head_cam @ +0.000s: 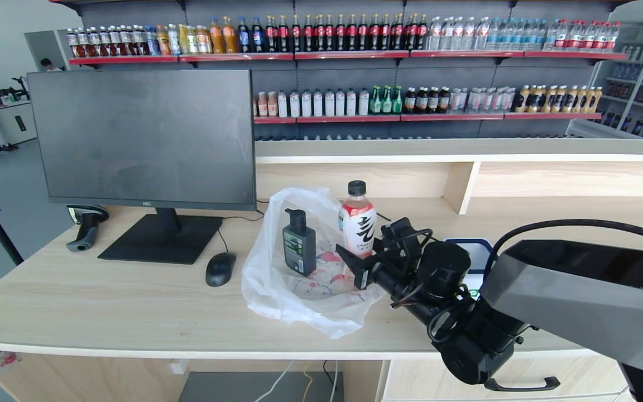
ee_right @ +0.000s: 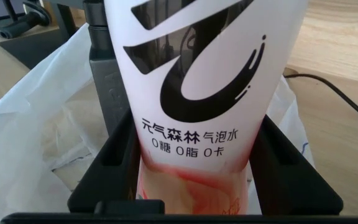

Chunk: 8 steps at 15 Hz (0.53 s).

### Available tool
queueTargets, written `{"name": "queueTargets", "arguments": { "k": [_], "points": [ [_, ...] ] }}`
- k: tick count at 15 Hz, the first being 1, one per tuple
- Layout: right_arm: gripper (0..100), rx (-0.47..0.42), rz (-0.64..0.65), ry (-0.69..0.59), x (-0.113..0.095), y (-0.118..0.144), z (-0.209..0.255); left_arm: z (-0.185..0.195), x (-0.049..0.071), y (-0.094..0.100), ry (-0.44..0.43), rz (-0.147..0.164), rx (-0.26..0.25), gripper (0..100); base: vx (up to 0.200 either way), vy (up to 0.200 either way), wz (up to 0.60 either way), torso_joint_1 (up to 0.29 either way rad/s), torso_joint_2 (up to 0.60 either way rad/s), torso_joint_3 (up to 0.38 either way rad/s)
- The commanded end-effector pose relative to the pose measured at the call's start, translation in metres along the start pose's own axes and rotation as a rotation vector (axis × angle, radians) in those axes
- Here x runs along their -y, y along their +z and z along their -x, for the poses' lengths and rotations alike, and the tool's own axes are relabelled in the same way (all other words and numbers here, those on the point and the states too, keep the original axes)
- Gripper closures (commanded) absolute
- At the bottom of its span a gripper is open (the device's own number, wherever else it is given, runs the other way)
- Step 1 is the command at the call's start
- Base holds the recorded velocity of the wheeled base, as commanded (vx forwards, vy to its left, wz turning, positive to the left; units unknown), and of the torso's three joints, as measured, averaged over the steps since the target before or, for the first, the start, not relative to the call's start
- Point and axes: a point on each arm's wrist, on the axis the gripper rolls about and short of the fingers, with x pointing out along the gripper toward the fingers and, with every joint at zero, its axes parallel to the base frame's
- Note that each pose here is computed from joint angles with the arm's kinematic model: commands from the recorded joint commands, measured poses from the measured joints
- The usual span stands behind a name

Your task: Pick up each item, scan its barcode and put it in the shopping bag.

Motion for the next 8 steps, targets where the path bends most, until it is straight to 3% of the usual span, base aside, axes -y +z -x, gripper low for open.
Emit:
{"name": "queueTargets", "arguments": {
  "k": [1, 8],
  "points": [
    [100, 0.0, 0.001, 0.001, -0.0001, -0.0007, -0.0003, 0.0, 0.0, 0.0, -0.001, -0.002, 0.001, 0, 0.0, 0.0, 0.0, 0.0, 0.0, 0.0],
    [100, 0.007, -0.07, 0.01, -0.0036, -0.0021, -0.0041, 0.0, 0.0, 0.0, -0.001, 0.0, 0.001, 0, 0.0, 0.0, 0.0, 0.0, 0.0, 0.0]
  ]
}}
